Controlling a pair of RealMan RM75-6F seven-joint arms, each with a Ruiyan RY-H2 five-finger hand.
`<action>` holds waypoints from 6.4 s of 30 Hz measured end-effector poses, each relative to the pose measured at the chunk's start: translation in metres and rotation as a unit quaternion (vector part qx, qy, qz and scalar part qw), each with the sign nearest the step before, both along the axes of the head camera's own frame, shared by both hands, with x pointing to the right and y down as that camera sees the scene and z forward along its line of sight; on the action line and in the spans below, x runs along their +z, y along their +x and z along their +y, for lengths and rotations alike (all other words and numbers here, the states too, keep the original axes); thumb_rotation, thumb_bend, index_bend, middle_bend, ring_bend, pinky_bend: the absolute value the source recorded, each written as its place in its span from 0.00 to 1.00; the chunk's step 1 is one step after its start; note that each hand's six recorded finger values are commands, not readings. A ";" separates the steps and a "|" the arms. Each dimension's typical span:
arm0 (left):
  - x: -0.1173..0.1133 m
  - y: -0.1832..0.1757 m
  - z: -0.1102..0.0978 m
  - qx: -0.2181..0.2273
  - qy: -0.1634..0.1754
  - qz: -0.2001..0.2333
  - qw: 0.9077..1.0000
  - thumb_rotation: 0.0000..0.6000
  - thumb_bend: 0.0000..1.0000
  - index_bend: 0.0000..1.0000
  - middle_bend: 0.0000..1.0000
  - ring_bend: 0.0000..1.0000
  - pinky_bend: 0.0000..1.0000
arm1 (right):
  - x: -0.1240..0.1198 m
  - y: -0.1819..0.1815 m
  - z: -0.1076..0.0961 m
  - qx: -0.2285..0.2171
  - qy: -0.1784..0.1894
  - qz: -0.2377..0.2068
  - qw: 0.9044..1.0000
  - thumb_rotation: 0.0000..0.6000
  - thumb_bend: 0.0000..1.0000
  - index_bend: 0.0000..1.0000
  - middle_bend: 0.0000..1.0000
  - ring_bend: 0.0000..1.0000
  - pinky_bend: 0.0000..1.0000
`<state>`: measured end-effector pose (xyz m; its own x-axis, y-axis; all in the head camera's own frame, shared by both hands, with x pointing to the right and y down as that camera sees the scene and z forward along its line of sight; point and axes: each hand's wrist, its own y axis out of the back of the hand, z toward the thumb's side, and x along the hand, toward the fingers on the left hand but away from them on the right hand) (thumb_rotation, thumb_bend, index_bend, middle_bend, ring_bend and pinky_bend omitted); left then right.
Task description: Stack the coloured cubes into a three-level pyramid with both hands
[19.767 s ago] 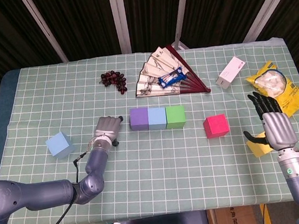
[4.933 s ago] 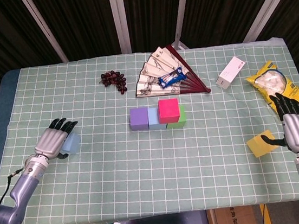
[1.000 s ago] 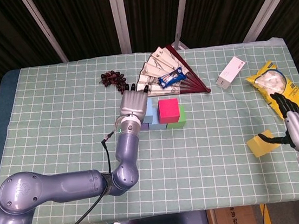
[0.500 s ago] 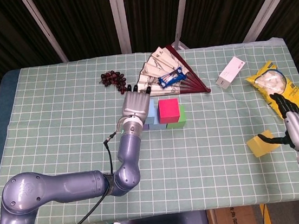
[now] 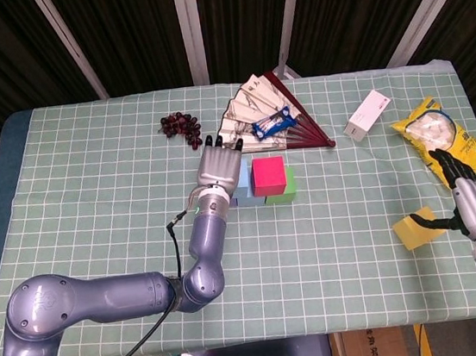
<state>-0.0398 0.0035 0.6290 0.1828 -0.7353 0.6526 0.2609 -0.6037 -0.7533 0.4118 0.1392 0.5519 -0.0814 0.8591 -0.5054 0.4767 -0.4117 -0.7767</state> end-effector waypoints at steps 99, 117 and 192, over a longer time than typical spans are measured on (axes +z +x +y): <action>0.003 0.012 0.004 -0.014 0.008 0.022 1.000 1.00 0.40 0.00 0.36 0.07 0.07 | 0.003 -0.003 0.003 -0.005 -0.008 0.000 1.000 1.00 0.18 0.00 0.01 0.00 0.00; 0.005 0.016 0.004 -0.012 0.009 0.021 1.000 1.00 0.40 0.00 0.36 0.07 0.07 | 0.004 -0.003 0.003 -0.006 -0.010 -0.001 1.000 1.00 0.18 0.00 0.01 0.00 0.00; -0.014 -0.001 0.006 -0.040 0.010 0.064 0.997 1.00 0.15 0.00 0.07 0.06 0.07 | 0.002 -0.004 0.003 -0.009 -0.008 0.000 1.000 1.00 0.18 0.00 0.01 0.00 0.00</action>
